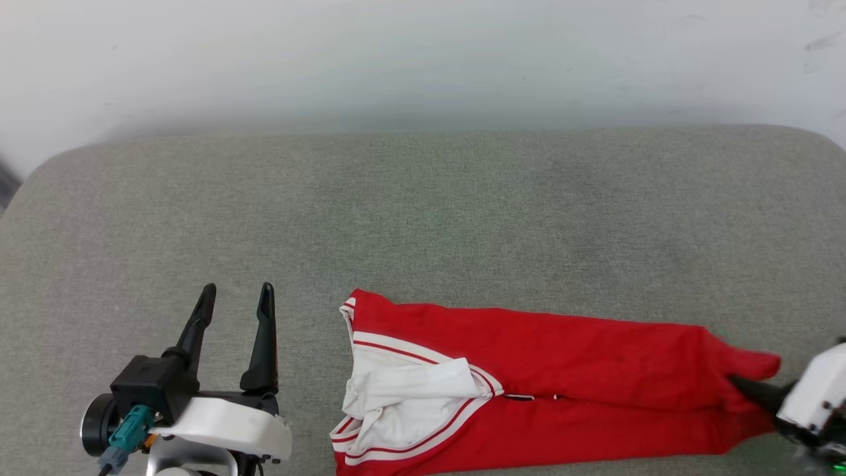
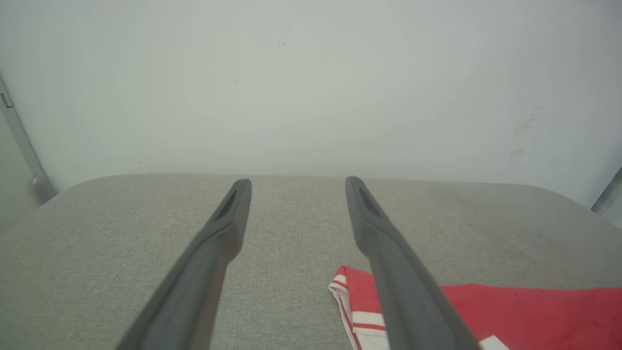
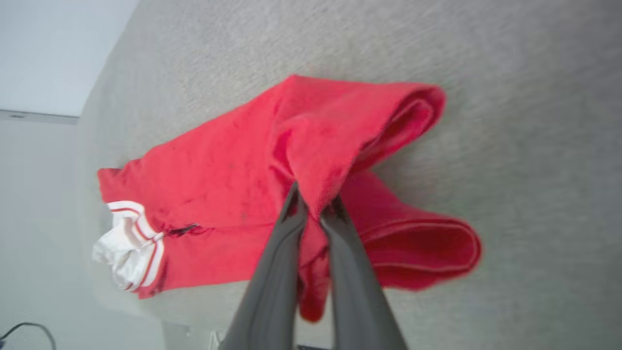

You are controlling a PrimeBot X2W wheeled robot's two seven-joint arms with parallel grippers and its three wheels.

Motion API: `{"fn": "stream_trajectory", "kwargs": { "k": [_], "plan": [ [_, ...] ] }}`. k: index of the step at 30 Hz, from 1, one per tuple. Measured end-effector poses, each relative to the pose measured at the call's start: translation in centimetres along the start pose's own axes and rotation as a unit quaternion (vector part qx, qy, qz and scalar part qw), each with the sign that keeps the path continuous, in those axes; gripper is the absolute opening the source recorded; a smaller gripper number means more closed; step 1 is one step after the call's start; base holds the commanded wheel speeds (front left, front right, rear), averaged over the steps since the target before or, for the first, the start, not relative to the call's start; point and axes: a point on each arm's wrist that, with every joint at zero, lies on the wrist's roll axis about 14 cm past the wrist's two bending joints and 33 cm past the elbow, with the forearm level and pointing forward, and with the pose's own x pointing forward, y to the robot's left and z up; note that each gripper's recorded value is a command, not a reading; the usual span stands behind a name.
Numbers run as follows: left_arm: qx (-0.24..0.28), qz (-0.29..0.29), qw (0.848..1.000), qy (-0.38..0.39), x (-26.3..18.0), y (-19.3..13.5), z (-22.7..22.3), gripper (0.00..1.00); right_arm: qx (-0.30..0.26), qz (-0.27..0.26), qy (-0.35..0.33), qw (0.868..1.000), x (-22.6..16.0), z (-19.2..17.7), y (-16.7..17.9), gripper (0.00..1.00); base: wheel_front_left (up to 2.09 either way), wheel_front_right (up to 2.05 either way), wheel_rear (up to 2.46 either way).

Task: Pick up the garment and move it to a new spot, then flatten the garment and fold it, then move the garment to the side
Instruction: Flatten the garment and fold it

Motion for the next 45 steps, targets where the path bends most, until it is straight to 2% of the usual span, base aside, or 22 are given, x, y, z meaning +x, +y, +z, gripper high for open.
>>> {"fn": "stream_trajectory", "kwargs": {
  "k": [2, 6, 10, 15, 18, 25, 33, 34, 35, 36, 39, 45],
  "plan": [
    [0.0, -0.003, 1.0, 0.002, -0.1, -0.2, -0.1, 1.0, 0.046, 0.062, 0.028, 0.997, 0.5, -1.2, 2.6, 0.0, 0.0, 0.0, 0.0],
    [-0.001, -0.004, 1.0, 0.006, -0.3, -0.2, -0.2, 1.0, 0.088, 0.151, 0.07, 0.982, 0.3, -2.1, 6.0, 0.0, 0.0, 0.0, 0.0],
    [-0.001, -0.006, 1.0, 0.007, -0.5, -0.3, -0.1, 1.0, 0.12, 0.249, 0.123, 0.953, 0.9, -3.7, 10.4, 0.0, 0.0, 0.0, 0.0],
    [-0.003, -0.005, 1.0, 0.011, -0.8, -0.2, -0.3, 1.0, 0.117, 0.322, 0.165, 0.925, 1.9, -5.7, 16.1, 0.0, 0.0, 0.0, 0.0],
    [-0.004, -0.004, 1.0, 0.011, -0.9, -0.2, -0.2, 1.0, 0.104, 0.346, 0.188, 0.913, 2.5, -7.5, 19.2, 0.0, 0.0, 0.0, 0.0],
    [-0.006, 0.005, 1.0, 0.017, -1.2, 0.4, -0.6, 1.0, 0.064, 0.368, 0.233, 0.898, 3.7, -11.9, 24.4, 0.0, 0.0, 0.0, 0.0],
    [-0.008, 0.017, 0.999, 0.029, -0.5, 1.4, -1.7, 1.0, 0.028, 0.364, 0.222, 0.904, 6.0, -13.5, 27.3, 0.0, 0.0, 0.0, 0.0],
    [-0.008, 0.018, 0.999, 0.031, -0.4, 1.5, -1.9, 1.0, 0.023, 0.361, 0.225, 0.905, 6.2, -13.8, 27.4, 0.14, 0.0, 0.0, 0.0],
    [-0.008, 0.019, 0.999, 0.031, -0.3, 1.6, -2.0, 1.0, 0.019, 0.359, 0.224, 0.906, 6.5, -14.0, 27.5, 0.47, 0.0, 0.0, 0.0],
    [-0.008, 0.019, 0.999, 0.031, -0.3, 1.6, -2.0, 1.0, 0.019, 0.359, 0.224, 0.906, 6.5, -14.0, 27.5, 1.0, 0.0, 0.0, 0.0],
    [-0.01, 0.022, 0.999, 0.035, -0.1, 1.7, -2.4, 1.0, -0.001, 0.366, 0.225, 0.903, 6.5, -14.6, 28.5, 1.0, 0.0, 0.0, 0.0],
    [-0.011, 0.021, 0.999, 0.032, 0.1, 1.7, -2.3, 1.0, -0.048, 0.385, 0.19, 0.902, 5.8, -13.4, 29.9, 1.0, 0.0, 0.0, 0.0]
  ]
}}
